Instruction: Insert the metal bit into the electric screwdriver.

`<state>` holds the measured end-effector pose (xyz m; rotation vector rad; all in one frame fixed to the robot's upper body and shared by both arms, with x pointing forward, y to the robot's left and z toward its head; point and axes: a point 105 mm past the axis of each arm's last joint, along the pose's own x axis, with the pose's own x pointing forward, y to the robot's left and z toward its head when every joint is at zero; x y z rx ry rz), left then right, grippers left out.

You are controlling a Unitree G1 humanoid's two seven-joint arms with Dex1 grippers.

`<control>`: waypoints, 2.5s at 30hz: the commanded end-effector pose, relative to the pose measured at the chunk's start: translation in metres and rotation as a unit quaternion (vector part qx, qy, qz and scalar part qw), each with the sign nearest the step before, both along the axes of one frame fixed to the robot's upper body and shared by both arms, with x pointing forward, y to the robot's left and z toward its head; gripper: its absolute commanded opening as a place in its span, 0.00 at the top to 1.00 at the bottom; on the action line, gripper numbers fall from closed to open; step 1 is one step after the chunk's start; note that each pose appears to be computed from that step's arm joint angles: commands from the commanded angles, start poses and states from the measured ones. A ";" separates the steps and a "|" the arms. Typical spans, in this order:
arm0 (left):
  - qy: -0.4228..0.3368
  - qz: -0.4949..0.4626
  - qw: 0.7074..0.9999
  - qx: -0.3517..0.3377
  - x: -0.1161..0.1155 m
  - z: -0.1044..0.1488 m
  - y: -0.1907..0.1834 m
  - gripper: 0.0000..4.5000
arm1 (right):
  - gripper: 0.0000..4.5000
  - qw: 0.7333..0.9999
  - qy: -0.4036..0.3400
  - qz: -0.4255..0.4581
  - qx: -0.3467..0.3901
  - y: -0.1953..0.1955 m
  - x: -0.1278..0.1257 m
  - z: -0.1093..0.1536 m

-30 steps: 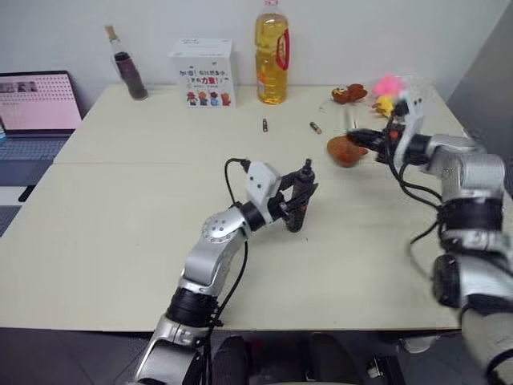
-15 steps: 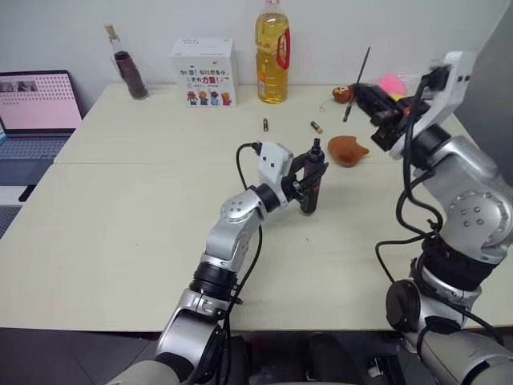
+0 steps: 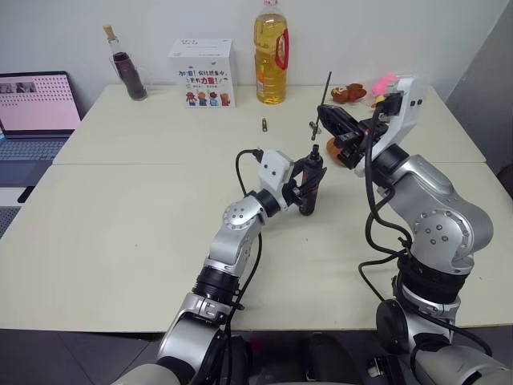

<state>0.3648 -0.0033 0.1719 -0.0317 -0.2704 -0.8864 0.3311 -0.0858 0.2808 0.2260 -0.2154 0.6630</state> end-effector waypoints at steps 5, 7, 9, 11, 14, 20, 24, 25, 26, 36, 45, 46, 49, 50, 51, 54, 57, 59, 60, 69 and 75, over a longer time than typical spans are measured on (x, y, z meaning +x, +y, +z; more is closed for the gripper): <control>-0.009 0.000 1.000 0.006 -0.002 0.002 0.003 0.62 | 0.99 1.000 -0.030 0.004 0.003 -0.001 -0.011 0.011; -0.008 -0.001 1.000 0.005 -0.003 0.002 0.003 0.62 | 0.99 1.000 -0.029 0.004 0.001 -0.003 -0.012 0.011; -0.007 -0.007 1.000 0.005 -0.004 0.002 0.002 0.62 | 0.99 1.000 -0.028 0.005 -0.002 -0.005 -0.013 0.009; -0.006 -0.016 1.000 0.004 -0.006 0.003 0.000 0.62 | 0.99 0.999 -0.030 0.012 -0.001 -0.008 -0.014 0.011; -0.003 -0.037 0.999 0.004 -0.010 0.003 -0.002 0.62 | 0.99 0.999 -0.031 0.035 0.001 -0.010 -0.016 0.013; 0.006 -0.110 0.994 0.007 -0.025 0.010 -0.005 0.62 | 0.99 0.995 -0.030 0.093 -0.018 -0.019 -0.021 0.017; 0.006 -0.206 0.978 0.011 -0.048 0.030 -0.006 0.62 | 0.99 0.985 -0.025 0.168 -0.034 -0.024 -0.034 0.031; 0.005 -0.227 0.974 0.017 -0.054 0.032 -0.005 0.62 | 0.99 0.982 -0.022 0.182 -0.037 -0.026 -0.036 0.034; -0.004 -0.254 0.966 0.043 -0.063 0.031 -0.005 0.62 | 0.99 0.977 -0.017 0.206 -0.046 -0.028 -0.041 0.035; -0.023 -0.301 0.948 0.101 -0.071 0.016 -0.004 0.62 | 0.99 0.950 0.032 0.294 -0.098 -0.030 -0.067 0.017; -0.007 -0.286 0.954 0.086 -0.068 0.010 0.000 0.62 | 0.99 0.951 0.034 0.293 -0.096 -0.029 -0.074 0.010; -0.006 -0.286 0.954 0.087 -0.068 0.010 0.001 0.62 | 0.99 0.951 0.036 0.291 -0.096 -0.029 -0.074 0.008; -0.005 -0.290 0.953 0.087 -0.070 0.009 0.000 0.62 | 0.99 0.954 0.036 0.284 -0.091 -0.029 -0.072 0.005; -0.007 -0.291 0.953 0.087 -0.070 0.010 0.000 0.62 | 0.99 0.954 0.036 0.284 -0.090 -0.028 -0.072 0.005; -0.007 -0.292 0.952 0.087 -0.070 0.010 0.000 0.62 | 0.99 0.954 0.036 0.284 -0.090 -0.028 -0.072 0.004; -0.007 -0.294 0.952 0.088 -0.071 0.010 0.000 0.62 | 0.99 0.955 0.036 0.279 -0.090 -0.028 -0.071 0.002; -0.007 -0.295 0.951 0.090 -0.072 0.009 0.000 0.62 | 0.99 0.957 0.036 0.275 -0.087 -0.029 -0.070 0.001; -0.007 -0.296 0.951 0.090 -0.073 0.009 0.000 0.62 | 0.99 0.957 0.037 0.273 -0.087 -0.029 -0.069 0.000; -0.007 -0.296 0.951 0.090 -0.073 0.009 0.000 0.62 | 0.99 0.957 0.037 0.273 -0.087 -0.030 -0.069 -0.001; -0.007 -0.299 0.950 0.091 -0.075 0.008 0.001 0.62 | 0.99 0.959 0.042 0.267 -0.090 -0.033 -0.064 -0.006; -0.007 -0.301 0.949 0.092 -0.077 0.007 0.002 0.62 | 0.99 0.959 0.044 0.262 -0.094 -0.035 -0.062 -0.008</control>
